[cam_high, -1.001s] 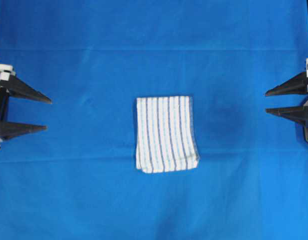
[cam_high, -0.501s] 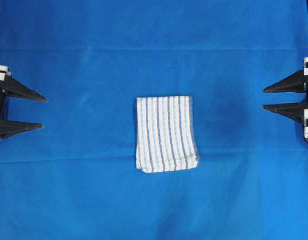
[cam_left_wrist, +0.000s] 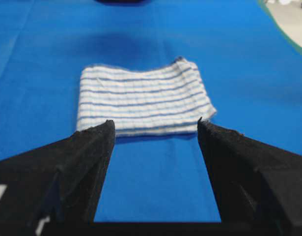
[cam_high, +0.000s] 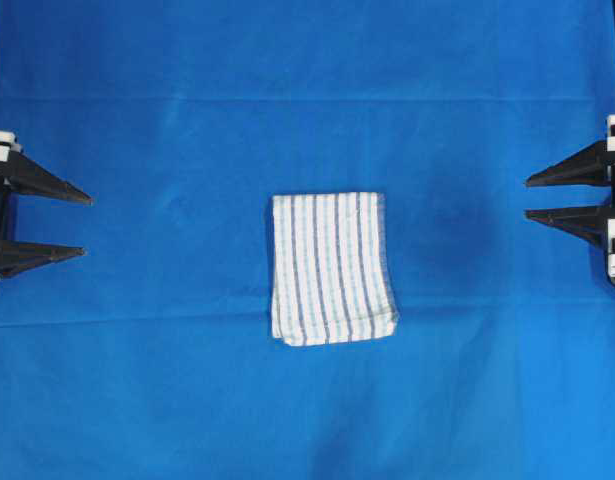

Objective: Fold the blue towel.

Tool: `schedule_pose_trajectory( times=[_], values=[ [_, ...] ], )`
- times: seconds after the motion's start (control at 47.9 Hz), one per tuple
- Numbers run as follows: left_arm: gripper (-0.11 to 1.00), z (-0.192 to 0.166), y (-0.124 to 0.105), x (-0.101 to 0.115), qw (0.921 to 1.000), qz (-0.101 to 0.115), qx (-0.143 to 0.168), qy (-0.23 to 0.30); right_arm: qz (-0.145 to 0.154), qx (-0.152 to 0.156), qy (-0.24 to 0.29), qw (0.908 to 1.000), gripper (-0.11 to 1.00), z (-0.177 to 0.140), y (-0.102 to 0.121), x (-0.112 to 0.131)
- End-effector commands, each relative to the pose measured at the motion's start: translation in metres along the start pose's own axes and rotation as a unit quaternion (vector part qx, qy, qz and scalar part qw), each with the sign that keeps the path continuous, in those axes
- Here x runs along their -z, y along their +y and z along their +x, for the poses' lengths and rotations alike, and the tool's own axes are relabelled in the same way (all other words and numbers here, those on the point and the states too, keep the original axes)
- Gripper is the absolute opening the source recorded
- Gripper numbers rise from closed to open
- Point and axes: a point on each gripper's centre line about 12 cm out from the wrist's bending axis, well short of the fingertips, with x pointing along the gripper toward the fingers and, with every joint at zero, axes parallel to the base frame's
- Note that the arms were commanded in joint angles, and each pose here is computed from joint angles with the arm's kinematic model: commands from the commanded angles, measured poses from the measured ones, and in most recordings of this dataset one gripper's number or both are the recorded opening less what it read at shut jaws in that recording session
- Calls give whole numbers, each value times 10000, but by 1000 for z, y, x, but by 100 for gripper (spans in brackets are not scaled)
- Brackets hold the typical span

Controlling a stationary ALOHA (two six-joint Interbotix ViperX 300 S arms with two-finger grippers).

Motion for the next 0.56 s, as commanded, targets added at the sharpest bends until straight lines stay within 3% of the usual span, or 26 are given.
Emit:
schedule_pose_trajectory(
  times=[0.0, 0.542],
  values=[
    [62, 1, 1, -6, 10000, -3, -22, -92, 10, -6, -36, 10000, 53, 1, 0, -5],
    [62, 1, 1, -7, 9999, -11, -23, -108, 3, -5, -37, 10000, 53, 1, 0, -5]
  ],
)
